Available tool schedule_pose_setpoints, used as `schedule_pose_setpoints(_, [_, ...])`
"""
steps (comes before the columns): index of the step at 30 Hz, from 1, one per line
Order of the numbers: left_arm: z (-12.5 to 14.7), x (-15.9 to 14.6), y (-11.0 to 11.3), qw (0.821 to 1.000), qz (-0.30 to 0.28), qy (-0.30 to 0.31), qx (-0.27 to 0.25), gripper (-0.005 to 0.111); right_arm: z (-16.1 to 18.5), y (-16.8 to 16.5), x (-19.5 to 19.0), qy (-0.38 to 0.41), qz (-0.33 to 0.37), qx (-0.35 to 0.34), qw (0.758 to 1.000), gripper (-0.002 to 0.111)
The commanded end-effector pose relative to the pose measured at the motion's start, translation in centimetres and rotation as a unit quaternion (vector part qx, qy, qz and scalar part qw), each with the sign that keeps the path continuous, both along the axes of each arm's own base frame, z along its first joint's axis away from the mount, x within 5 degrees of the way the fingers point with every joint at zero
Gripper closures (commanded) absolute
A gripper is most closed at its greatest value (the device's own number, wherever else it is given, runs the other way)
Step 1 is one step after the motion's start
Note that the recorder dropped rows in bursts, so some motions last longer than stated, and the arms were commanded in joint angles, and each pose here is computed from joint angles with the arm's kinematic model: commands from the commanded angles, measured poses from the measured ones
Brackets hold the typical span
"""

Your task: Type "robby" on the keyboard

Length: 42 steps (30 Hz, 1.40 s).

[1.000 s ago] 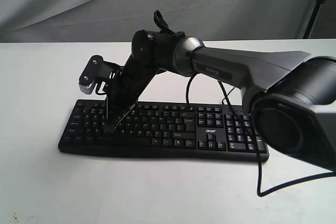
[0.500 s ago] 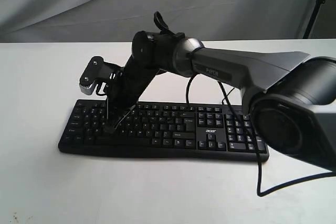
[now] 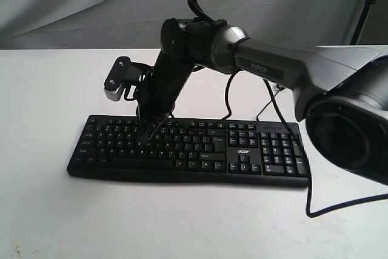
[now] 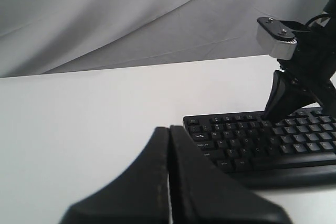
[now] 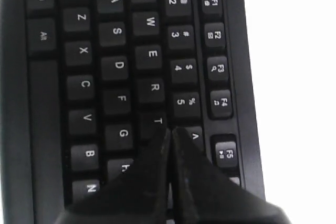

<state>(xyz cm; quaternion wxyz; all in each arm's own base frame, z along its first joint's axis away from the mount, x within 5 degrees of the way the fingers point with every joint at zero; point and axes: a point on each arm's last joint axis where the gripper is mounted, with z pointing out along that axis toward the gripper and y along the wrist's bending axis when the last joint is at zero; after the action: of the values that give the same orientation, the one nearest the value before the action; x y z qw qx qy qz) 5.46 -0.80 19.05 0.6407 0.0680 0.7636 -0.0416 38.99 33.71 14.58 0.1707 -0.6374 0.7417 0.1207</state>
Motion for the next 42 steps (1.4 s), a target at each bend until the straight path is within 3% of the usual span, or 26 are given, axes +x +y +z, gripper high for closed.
schedule_pose_setpoints(1, [-0.1, 0.0, 0.0, 1.0, -0.003, -0.002, 0.001, 0.107, 0.7, -1.5, 0.6, 0.012, -0.014, -0.009, 1.0, 0.108])
schedule_pose_setpoints(8, [-0.1, 0.0, 0.0, 1.0, -0.003, -0.002, 0.001, 0.107, 1.4, -4.3, -0.6, -0.035, -0.041, 0.007, 0.999, 0.108])
schedule_pose_setpoints(13, [-0.1, 0.0, 0.0, 1.0, -0.003, -0.002, 0.001, 0.107, 0.0, -6.0, -0.7, -0.011, -0.053, 0.013, 0.998, 0.108])
schedule_pose_setpoints(28, [-0.1, 0.0, 0.0, 1.0, -0.003, -0.002, 0.001, 0.107, -0.5, -5.8, -1.0, -0.005, -0.056, 0.037, 0.998, 0.108])
schedule_pose_setpoints(42, [-0.1, 0.0, 0.0, 1.0, -0.003, -0.002, 0.001, 0.107, -0.7, -6.1, -1.0, 0.001, -0.061, 0.019, 0.998, 0.108])
